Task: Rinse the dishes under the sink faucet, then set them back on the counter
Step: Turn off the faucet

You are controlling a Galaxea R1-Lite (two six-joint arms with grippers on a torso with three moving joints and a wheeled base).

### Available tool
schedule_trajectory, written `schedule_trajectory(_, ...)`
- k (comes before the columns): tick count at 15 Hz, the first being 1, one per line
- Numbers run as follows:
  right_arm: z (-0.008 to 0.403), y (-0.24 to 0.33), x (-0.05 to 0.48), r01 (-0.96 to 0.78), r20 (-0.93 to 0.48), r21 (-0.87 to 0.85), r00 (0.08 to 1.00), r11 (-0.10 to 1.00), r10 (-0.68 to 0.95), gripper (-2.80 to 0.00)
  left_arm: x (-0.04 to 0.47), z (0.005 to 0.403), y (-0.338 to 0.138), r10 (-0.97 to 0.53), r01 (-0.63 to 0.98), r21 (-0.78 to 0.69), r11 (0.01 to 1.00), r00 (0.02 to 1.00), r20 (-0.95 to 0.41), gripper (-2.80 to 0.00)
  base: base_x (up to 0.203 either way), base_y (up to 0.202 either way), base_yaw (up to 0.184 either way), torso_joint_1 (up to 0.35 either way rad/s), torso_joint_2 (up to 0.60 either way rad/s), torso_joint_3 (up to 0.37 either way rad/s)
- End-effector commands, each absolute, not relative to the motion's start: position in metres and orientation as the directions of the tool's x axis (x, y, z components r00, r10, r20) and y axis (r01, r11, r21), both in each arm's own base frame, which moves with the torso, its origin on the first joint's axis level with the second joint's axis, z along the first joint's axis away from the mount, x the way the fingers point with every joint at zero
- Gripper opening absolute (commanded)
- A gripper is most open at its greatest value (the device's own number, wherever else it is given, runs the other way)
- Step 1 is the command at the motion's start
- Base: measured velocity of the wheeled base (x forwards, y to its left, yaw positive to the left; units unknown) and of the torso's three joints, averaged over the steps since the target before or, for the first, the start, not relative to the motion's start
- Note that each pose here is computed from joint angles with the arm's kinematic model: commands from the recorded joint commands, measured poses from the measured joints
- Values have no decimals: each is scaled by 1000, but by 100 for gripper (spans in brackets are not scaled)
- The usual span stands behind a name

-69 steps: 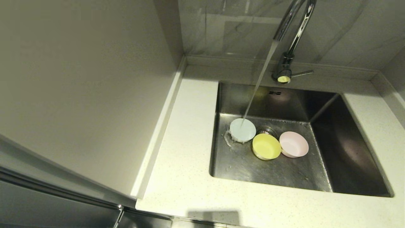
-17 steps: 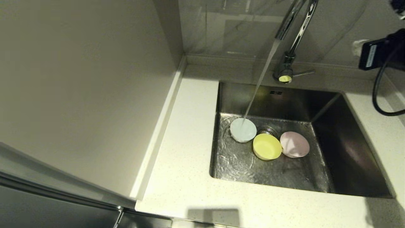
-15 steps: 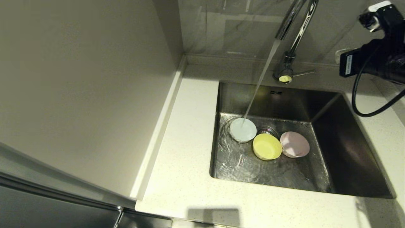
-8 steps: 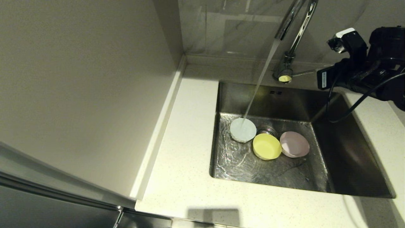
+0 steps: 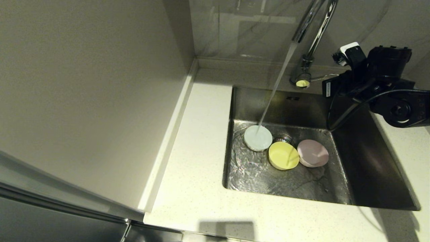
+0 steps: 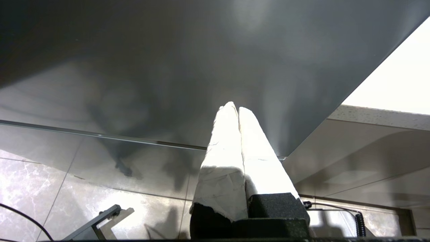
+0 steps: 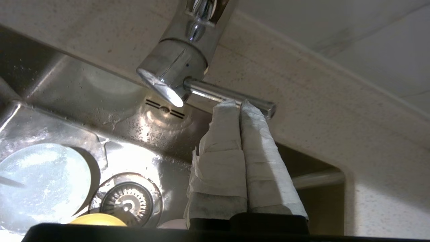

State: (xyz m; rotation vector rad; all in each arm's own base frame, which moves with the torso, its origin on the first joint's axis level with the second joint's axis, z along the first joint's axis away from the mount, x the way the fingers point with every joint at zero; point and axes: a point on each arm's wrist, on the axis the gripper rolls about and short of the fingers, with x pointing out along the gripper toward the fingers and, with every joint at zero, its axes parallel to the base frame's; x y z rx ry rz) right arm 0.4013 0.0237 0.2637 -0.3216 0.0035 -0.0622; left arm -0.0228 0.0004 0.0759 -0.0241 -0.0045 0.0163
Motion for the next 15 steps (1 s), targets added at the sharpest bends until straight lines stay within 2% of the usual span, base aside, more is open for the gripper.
schedule_trajectory(1,262,24,403,60,7,-316,998,947,-61,-280,-23,76,0,17,-17,-25,1000,1000,6,-280,0,0,0,0,0,0)
schedule_trajectory(11,262,26,449,104,82,-262,993,960,-86,-280,-23,76,0,17,-17,-25,1000,1000,6,-280,0,0,0,0,0,0)
schedule_trajectory(15,276,25,444,117,119,-216,989,969,-92,-280,-23,76,0,17,-17,-25,1000,1000,6,-280,0,0,0,0,0,0)
